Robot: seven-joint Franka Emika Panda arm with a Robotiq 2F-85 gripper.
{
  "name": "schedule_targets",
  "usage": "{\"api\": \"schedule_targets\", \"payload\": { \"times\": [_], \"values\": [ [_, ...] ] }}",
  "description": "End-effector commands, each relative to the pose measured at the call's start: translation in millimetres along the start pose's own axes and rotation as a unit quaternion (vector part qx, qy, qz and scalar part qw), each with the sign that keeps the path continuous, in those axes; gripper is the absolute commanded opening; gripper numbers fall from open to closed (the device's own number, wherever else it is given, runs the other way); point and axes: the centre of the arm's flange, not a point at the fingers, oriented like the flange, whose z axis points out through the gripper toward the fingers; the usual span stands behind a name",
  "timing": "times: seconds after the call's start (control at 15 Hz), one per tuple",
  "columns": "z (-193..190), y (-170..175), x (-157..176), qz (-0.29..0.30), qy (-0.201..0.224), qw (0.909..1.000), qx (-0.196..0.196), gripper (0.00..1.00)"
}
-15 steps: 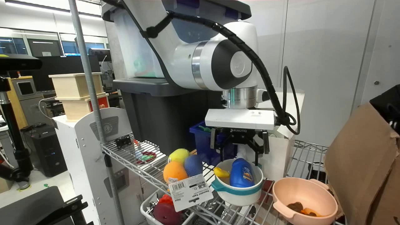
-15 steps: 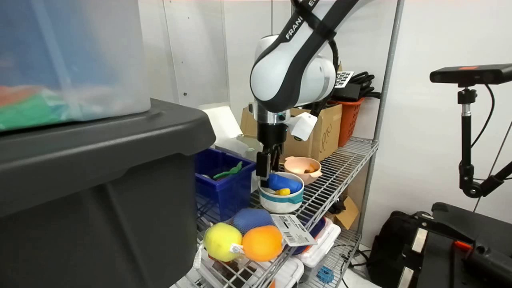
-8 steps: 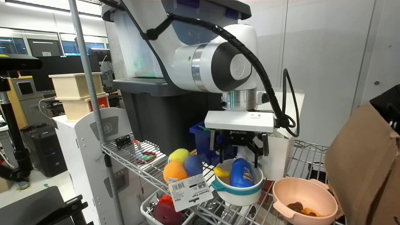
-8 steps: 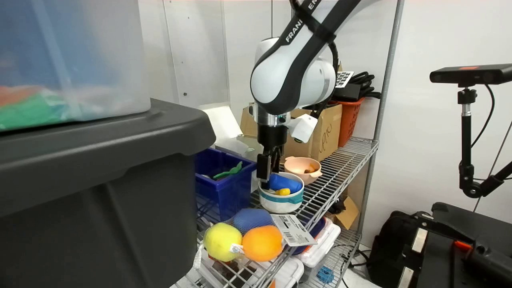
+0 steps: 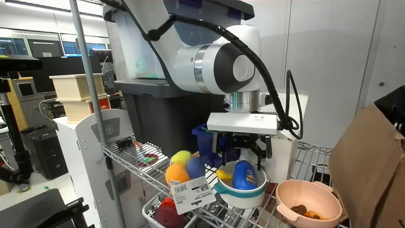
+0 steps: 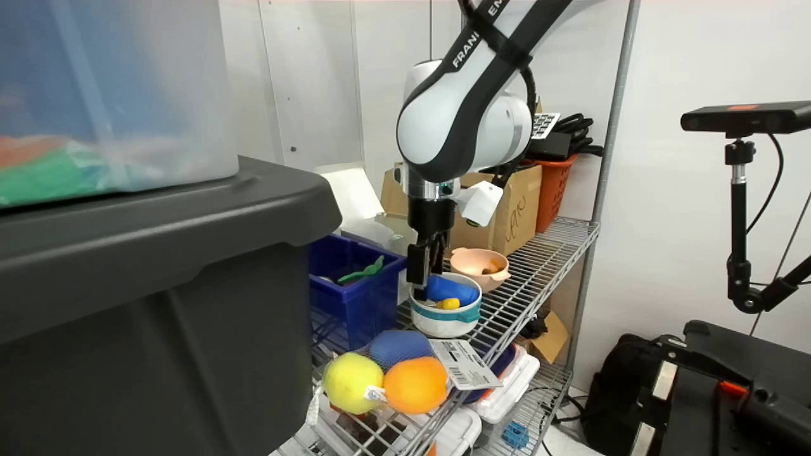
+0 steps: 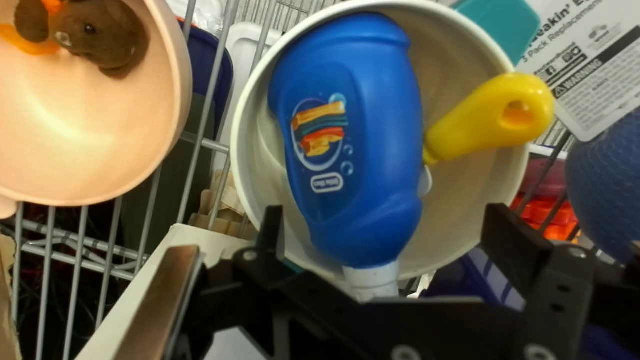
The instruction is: Pick up the bottle and put it in the bowl
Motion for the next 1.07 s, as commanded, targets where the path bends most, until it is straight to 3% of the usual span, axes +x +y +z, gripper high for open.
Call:
{"api": "schedule_targets", "payload": {
  "times": [0.0,0.13,0.27,0.53,0.6,1.0],
  "values": [
    [3.6,1.8,3.3,-0.011,0.0,0.9999,0.003,0.98],
    [4.8,1.7,2.7,-0.012,-0.001,0.9999,0.003,0.86],
    [4.5,1.5,2.9,-0.013,-0.001,0.9999,0.003,0.6],
    [5.3,0.7,3.2,-0.015,-0.001,0.9999,0.004,0.29],
    [4.7,0.9,3.4,-0.016,0.0,0.9999,0.003,0.25],
    [2.2,1.8,3.5,-0.017,0.001,0.9998,0.003,0.23]
  ]
}}
